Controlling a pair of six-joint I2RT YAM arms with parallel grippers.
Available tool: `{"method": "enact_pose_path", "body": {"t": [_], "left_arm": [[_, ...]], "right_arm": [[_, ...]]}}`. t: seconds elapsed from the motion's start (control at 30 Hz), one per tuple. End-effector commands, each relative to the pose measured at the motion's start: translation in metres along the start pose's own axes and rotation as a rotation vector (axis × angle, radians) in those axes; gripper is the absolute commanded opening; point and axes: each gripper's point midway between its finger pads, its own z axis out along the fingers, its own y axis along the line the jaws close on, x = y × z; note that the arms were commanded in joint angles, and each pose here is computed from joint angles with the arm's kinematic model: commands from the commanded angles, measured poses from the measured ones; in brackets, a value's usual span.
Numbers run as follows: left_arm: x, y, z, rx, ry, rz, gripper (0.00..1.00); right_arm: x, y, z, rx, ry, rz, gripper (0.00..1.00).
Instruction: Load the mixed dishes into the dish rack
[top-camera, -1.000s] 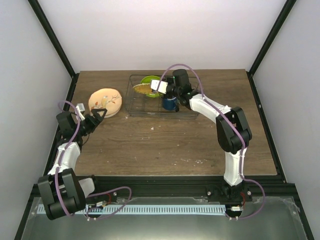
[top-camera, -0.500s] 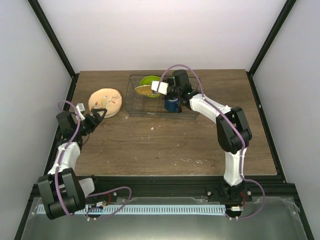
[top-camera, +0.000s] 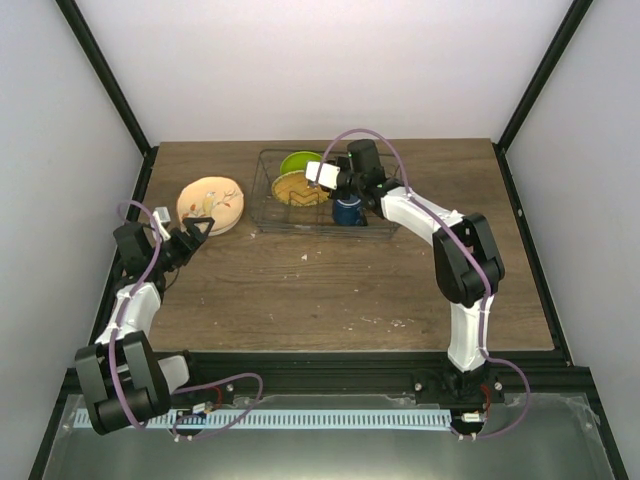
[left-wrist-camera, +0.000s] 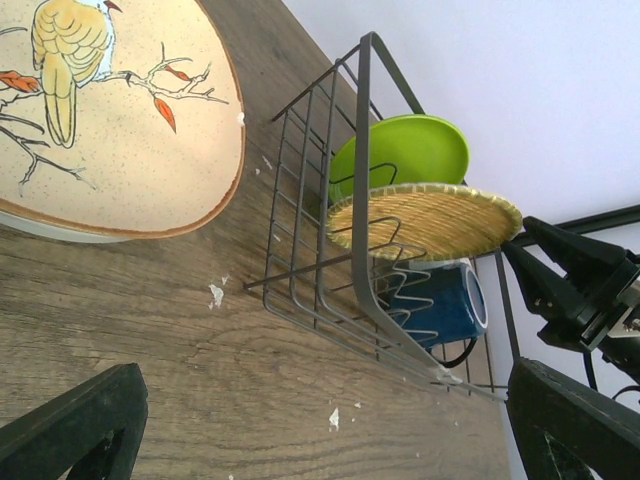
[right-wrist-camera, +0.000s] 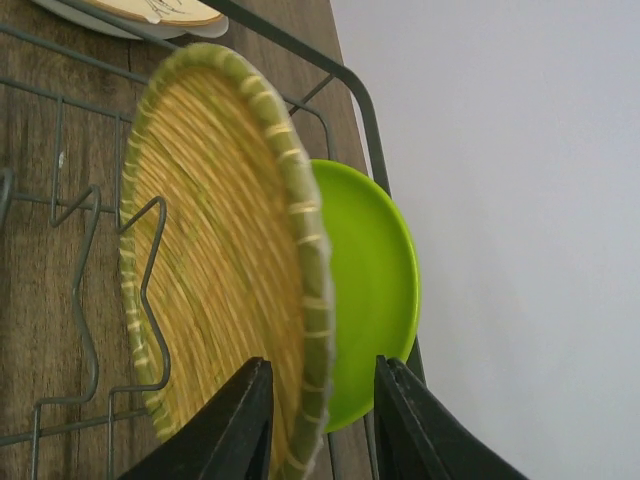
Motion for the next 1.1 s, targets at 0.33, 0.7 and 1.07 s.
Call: {"method": "enact_pose_path", "body": {"t": [0.33,0.7,1.07], "left_arm": [[-0.006,-0.004,0.003,0.017,-0.007,0.021,1.0],[-0.054,0.059,0.022,-0.321,-0.066,0.006,1.0],[-0.123,0.102,0.033,-0.602,-0.142,0.02,1.0]], "right_arm": [[-0.001,0.005,0.002,-0.02,0.019,0.026,0.42],[-0.045,-0.036,-0.08,0.201,-0.044,0.203,0.72],[-0.075,0.032,-0.118,0.175,-0.03,0.586,0.69]]}}
